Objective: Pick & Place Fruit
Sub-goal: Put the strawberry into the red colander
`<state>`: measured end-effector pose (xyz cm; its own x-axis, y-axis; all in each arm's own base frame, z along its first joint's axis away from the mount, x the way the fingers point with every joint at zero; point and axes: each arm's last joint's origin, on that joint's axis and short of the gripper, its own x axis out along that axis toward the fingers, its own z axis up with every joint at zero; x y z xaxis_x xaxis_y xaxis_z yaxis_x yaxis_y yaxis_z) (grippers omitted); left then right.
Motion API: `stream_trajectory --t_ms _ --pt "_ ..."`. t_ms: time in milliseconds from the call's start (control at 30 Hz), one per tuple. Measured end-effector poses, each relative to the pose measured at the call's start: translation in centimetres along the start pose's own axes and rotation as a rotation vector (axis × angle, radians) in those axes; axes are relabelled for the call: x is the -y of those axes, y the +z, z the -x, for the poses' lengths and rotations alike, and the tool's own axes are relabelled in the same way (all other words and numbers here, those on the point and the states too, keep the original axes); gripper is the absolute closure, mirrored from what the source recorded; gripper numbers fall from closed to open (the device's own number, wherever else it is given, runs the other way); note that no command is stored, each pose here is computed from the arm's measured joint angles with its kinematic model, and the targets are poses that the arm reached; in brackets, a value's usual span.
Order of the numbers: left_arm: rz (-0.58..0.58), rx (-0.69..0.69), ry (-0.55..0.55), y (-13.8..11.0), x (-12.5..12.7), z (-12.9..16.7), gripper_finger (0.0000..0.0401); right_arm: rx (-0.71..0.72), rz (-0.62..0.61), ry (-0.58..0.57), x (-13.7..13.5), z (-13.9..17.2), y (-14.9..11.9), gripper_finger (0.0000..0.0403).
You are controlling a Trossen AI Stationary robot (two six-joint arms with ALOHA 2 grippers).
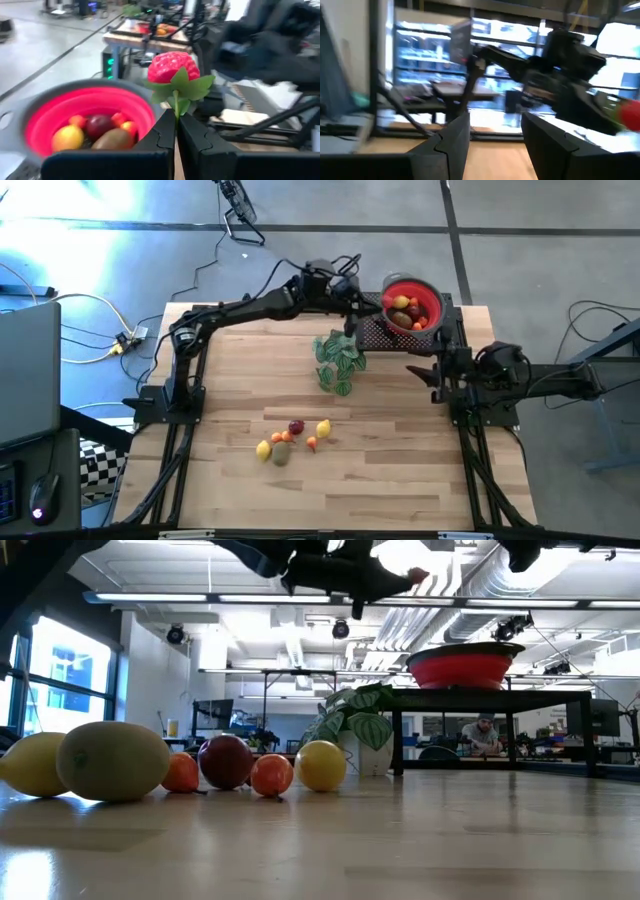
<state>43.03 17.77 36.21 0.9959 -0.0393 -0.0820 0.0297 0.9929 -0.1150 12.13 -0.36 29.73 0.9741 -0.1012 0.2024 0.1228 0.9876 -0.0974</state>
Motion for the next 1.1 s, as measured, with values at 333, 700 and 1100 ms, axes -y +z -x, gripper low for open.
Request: stream_trajectory --t_ms 333,700,1100 --pt "-0.026 0.046 -0.192 2.3 1.2 0.3 0.0401 0.058 0.105 -0.138 0.3 -1.2 0.4 0.0231" --pt "-0.072 0.086 -0.379 3.0 3.2 -0.1 0.0401 0.087 0.044 -0.192 1.6 -3.5 -0.4 0.0231" --pt "-0.07 0.075 -0.425 2.9 3.8 -0.2 0.0401 0.171 0.006 -0.138 2.9 -5.3 -1.0 0.0231"
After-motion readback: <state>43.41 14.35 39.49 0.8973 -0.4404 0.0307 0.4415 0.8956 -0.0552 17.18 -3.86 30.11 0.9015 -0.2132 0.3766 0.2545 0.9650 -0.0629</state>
